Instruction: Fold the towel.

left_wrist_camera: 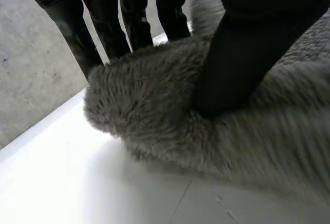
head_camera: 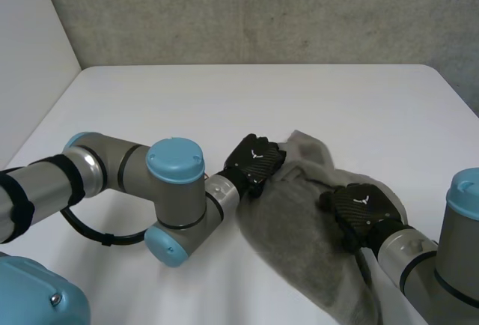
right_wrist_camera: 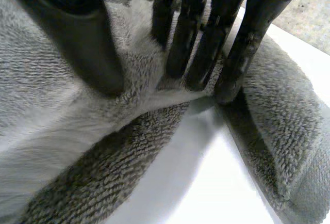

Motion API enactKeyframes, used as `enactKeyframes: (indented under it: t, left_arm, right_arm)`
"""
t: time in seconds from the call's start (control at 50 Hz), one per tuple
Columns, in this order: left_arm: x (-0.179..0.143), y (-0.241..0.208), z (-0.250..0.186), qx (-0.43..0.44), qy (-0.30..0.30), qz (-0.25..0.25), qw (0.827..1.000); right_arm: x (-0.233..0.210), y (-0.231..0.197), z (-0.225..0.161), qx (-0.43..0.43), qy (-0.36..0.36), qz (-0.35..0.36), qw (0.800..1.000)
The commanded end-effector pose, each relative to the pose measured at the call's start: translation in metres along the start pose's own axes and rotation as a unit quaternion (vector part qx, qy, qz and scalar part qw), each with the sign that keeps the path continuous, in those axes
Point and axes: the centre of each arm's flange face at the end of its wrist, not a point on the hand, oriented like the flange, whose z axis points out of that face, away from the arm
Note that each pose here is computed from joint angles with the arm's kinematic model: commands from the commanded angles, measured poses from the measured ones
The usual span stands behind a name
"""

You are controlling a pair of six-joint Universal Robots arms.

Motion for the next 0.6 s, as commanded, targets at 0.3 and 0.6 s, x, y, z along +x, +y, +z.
enactKeyframes:
  t: [0.3, 0.6]
  left_arm:
    - [-0.100, -0.088, -0.100, 0.006, -0.271, -0.017, 0.963]
    - [-0.065, -0.042, -0.146, -0.077, -0.247, -0.050, 0.965]
  right_arm:
    - [0.041, -0.136, 0.009, 0.215, 0.050, -0.075, 0.972]
    - [-0.018, -0.107, 0.015, 0.126, -0.052, -0.095, 0.986]
